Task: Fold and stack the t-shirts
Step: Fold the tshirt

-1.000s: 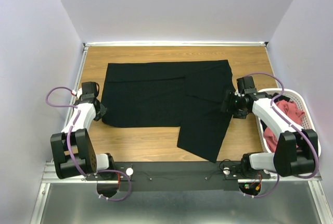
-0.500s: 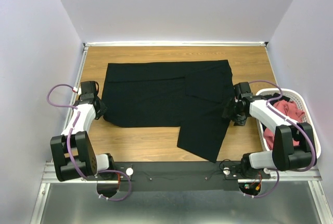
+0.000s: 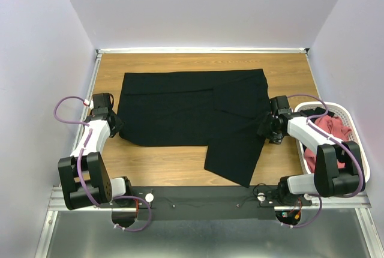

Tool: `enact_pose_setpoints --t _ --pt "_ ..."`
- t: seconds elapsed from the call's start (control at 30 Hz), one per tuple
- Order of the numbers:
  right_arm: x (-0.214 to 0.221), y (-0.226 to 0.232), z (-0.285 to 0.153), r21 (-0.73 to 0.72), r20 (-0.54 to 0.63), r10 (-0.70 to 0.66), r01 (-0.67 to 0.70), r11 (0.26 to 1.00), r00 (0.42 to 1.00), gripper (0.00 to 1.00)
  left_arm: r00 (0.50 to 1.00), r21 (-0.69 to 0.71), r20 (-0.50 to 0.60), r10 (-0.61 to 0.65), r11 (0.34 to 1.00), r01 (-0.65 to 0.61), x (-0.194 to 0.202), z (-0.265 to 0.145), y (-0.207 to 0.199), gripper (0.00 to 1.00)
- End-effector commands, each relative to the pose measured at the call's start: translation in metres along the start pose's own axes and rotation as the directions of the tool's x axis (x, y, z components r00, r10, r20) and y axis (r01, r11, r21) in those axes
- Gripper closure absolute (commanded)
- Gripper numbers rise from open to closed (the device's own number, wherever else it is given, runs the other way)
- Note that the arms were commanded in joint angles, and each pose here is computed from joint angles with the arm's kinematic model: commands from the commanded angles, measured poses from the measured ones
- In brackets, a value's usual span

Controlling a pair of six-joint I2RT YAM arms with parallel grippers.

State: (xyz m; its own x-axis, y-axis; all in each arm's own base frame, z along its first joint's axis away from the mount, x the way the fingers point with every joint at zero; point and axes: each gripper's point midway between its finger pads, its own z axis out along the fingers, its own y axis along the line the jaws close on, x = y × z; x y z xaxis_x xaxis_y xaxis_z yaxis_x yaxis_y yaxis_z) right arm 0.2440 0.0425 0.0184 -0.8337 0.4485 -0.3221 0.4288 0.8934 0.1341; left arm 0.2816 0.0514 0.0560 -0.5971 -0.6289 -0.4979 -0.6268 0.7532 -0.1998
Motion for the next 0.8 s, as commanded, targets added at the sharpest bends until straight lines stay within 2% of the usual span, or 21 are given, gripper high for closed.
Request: enact_pose_setpoints --t 0.0,0.17,0.47,0.63,0.77 --pt "-0.013 0.005 -0.003 -0.007 0.052 0.024 -0.024 1.000 0.998 0.37 1.000 0.023 0.009 0.000 1.000 0.000 0.001 -0.003 -0.001 1.00" --pt "-0.003 0.000 0.004 0.011 0.018 0.022 -0.022 1.000 1.000 0.39 1.000 0.017 0.017 -0.005 1.000 0.004 0.000 -0.004 0.000 1.00" --pt "0.006 -0.008 0.009 0.030 0.003 0.009 -0.009 1.000 1.000 0.58 1.000 0.008 0.016 -0.012 1.000 0.012 -0.001 -0.003 0.002 1.00" --pt "0.006 -0.009 0.008 0.033 0.010 -0.004 0.004 0.999 1.000 0.75 0.999 0.004 0.033 -0.021 1.000 0.021 -0.003 -0.007 0.003 1.00" --pt "-0.002 -0.007 0.001 0.025 0.043 -0.002 0.001 1.000 0.999 0.99 0.999 -0.001 0.028 -0.025 1.000 0.025 -0.005 -0.007 0.004 1.00"
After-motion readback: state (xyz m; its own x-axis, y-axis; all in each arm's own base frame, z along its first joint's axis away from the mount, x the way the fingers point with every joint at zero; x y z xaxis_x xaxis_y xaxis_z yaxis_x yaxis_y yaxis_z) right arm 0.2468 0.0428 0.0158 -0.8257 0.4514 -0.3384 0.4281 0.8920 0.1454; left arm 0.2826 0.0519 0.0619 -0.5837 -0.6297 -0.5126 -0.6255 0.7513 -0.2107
